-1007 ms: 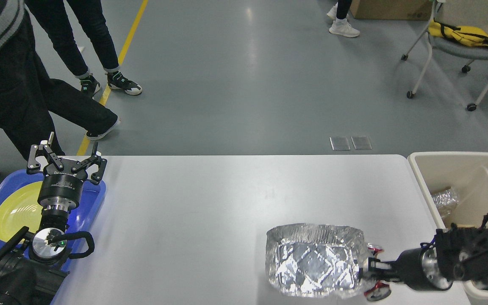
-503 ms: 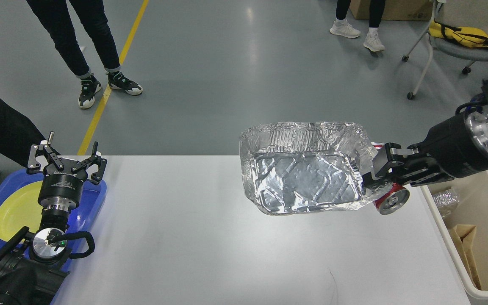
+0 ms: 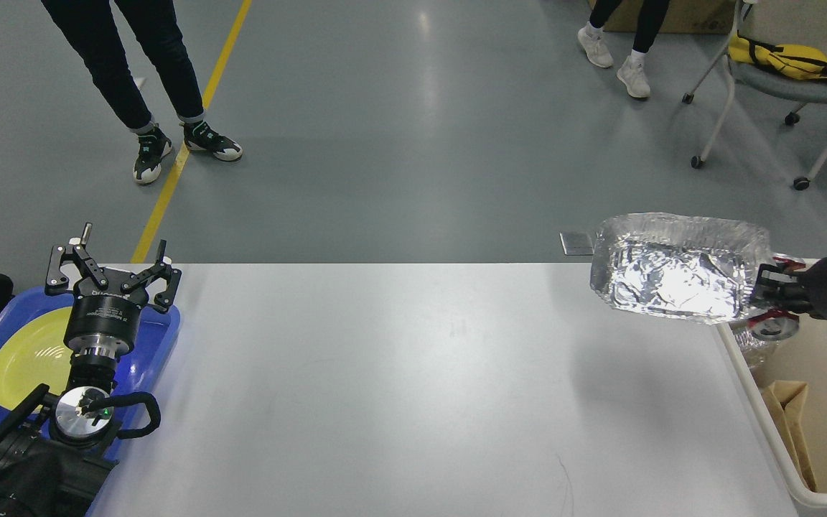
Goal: Tidy desktop
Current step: 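Lift the crumpled foil tray and drop it into the white bin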
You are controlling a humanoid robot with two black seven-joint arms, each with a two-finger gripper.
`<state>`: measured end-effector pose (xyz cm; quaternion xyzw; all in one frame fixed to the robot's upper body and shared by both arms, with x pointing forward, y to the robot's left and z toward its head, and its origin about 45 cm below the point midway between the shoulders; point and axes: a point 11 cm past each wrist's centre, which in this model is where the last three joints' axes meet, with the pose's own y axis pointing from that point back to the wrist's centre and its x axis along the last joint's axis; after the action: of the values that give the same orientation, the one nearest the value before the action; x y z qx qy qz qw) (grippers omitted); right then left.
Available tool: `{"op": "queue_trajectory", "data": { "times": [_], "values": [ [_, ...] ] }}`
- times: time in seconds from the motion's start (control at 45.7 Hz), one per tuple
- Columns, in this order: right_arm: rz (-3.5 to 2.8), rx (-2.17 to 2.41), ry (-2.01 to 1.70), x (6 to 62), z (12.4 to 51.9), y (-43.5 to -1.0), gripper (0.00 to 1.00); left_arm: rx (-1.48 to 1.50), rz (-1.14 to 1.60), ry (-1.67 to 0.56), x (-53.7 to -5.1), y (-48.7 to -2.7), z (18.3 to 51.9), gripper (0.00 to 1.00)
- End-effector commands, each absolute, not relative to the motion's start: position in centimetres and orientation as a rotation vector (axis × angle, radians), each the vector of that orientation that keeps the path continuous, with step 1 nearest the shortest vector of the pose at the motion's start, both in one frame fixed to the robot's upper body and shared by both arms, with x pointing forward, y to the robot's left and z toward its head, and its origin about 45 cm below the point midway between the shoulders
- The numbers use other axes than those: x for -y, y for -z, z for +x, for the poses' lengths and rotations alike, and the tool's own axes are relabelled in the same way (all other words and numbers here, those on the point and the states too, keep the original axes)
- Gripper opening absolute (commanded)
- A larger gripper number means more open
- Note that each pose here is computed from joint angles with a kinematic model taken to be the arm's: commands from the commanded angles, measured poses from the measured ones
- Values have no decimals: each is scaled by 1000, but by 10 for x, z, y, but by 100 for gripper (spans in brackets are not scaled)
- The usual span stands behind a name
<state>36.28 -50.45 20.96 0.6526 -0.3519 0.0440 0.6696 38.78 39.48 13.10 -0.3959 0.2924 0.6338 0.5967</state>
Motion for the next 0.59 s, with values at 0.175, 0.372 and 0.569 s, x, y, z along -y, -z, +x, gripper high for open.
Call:
{"op": "queue_trajectory", "data": {
  "times": [0.175, 0.372, 0.569],
  "values": [
    [1178, 1159, -114, 601, 337, -159, 0, -679, -919, -1471, -395, -131, 388, 97],
    [942, 1362, -59, 611, 300, -117, 0, -678, -920, -1472, -395, -131, 388, 97],
    [870, 1398, -53, 606, 287, -101, 0, -679, -919, -1471, -395, -131, 388, 97]
  ]
}}
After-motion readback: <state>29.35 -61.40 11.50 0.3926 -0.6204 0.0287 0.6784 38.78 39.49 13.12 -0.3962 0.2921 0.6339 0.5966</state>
